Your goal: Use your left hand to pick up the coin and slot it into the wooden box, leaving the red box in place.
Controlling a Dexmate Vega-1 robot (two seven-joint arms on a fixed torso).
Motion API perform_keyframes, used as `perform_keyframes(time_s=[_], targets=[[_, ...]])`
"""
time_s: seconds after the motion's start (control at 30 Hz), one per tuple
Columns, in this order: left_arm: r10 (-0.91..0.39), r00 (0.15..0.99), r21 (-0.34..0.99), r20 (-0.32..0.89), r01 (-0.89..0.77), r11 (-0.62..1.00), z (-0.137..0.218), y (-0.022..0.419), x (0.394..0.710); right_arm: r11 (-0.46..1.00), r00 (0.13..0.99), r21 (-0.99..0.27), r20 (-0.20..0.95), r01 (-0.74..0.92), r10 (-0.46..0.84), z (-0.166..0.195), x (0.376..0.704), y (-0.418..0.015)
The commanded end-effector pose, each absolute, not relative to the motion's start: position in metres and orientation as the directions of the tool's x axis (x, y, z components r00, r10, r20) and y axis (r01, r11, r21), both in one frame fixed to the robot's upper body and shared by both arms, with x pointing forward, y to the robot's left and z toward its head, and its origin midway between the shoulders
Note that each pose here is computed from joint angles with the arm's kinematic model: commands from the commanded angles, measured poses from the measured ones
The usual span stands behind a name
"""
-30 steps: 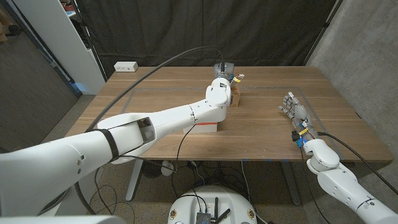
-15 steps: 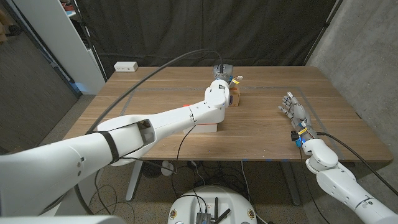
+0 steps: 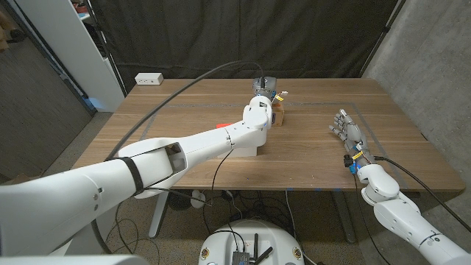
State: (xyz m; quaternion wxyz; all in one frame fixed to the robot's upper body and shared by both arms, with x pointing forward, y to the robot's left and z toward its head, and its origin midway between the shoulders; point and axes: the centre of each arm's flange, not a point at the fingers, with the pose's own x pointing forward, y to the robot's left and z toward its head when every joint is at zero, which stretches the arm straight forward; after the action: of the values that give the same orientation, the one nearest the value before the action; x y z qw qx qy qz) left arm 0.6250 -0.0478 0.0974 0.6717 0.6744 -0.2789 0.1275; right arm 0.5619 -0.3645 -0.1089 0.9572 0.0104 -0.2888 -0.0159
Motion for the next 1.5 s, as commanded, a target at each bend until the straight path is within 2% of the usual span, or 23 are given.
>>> perform_keyframes(time_s=[0.03, 1.5], targets=[[-0.212, 0.816, 0.841, 0.537, -0.537, 0.064, 0.0939, -0.0519, 0.6290, 0.999, 0.834, 0.030, 0.550, 0.027, -0.039, -0.1084, 0.5639, -0.3653], [-0.214, 0.831, 0.856, 0.513, -0.512, 0.065, 0.0886, -0.0477, 0.6353, 0.999, 0.843, 0.027, 0.537, 0.026, -0.036, -0.1072, 0.5693, -0.3620]])
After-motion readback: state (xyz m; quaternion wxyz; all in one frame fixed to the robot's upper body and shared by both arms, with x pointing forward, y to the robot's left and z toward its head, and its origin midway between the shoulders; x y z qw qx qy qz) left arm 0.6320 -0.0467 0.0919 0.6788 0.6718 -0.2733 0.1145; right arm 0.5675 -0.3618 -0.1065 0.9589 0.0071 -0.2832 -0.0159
